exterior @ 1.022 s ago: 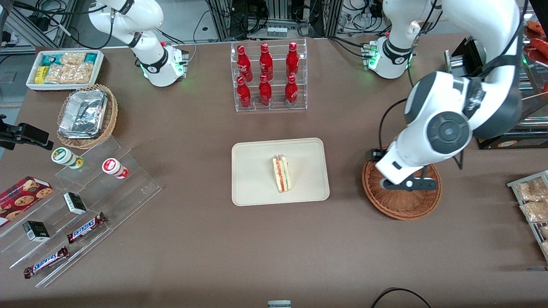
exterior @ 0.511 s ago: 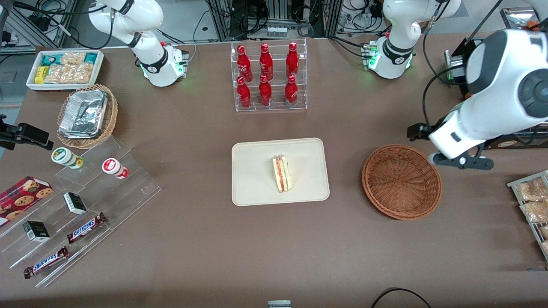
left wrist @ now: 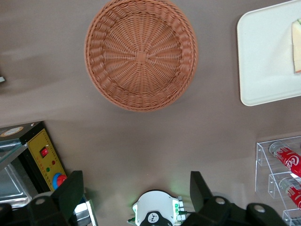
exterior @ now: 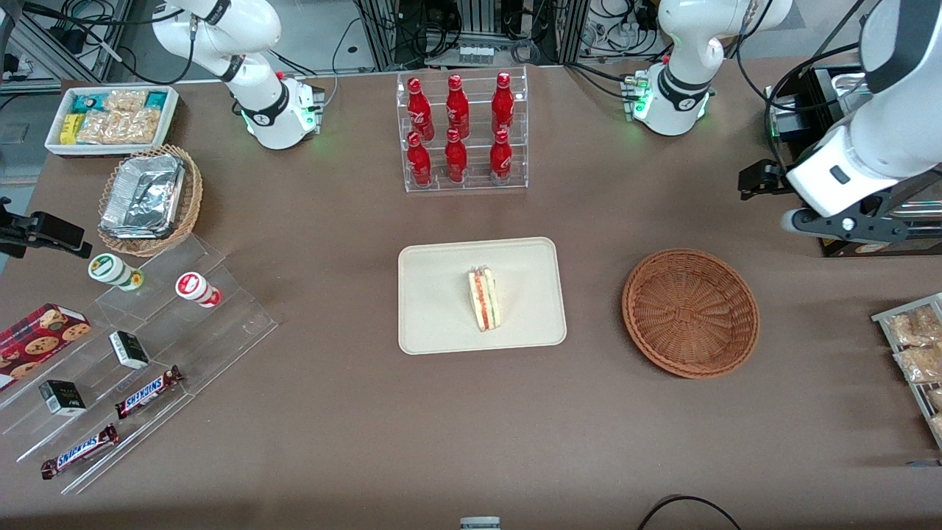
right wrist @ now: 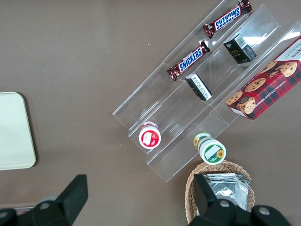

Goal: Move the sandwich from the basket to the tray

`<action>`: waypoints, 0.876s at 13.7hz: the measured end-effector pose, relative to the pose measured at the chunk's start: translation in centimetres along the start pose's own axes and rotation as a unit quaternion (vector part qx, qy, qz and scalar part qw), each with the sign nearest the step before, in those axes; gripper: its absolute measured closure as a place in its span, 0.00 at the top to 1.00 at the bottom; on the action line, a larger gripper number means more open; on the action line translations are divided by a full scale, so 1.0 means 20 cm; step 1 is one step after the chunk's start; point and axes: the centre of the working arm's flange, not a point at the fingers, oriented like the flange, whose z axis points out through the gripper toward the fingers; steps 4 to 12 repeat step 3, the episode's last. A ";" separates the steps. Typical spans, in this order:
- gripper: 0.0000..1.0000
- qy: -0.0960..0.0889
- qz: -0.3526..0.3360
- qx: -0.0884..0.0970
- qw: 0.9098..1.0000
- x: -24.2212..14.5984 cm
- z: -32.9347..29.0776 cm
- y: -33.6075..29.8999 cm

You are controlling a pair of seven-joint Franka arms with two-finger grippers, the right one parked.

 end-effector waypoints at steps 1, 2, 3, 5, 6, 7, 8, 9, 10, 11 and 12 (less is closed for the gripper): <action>1.00 -0.001 -0.005 -0.001 1.000 -0.01 -0.01 -0.03; 1.00 -0.001 -0.009 -0.002 1.000 -0.02 -0.01 -0.06; 1.00 0.000 -0.011 -0.003 1.000 -0.03 -0.01 -0.08; 1.00 0.000 -0.011 -0.003 1.000 -0.03 -0.01 -0.08; 1.00 0.000 -0.011 -0.003 1.000 -0.03 -0.01 -0.08; 1.00 0.000 -0.011 -0.003 1.000 -0.03 -0.01 -0.08; 1.00 0.000 -0.011 -0.003 1.000 -0.03 -0.01 -0.08; 1.00 0.000 -0.011 -0.003 1.000 -0.03 -0.01 -0.08; 1.00 0.000 -0.011 -0.003 1.000 -0.03 -0.01 -0.08; 1.00 0.000 -0.011 -0.003 1.000 -0.03 -0.01 -0.08; 1.00 0.000 -0.011 -0.003 1.000 -0.03 -0.01 -0.08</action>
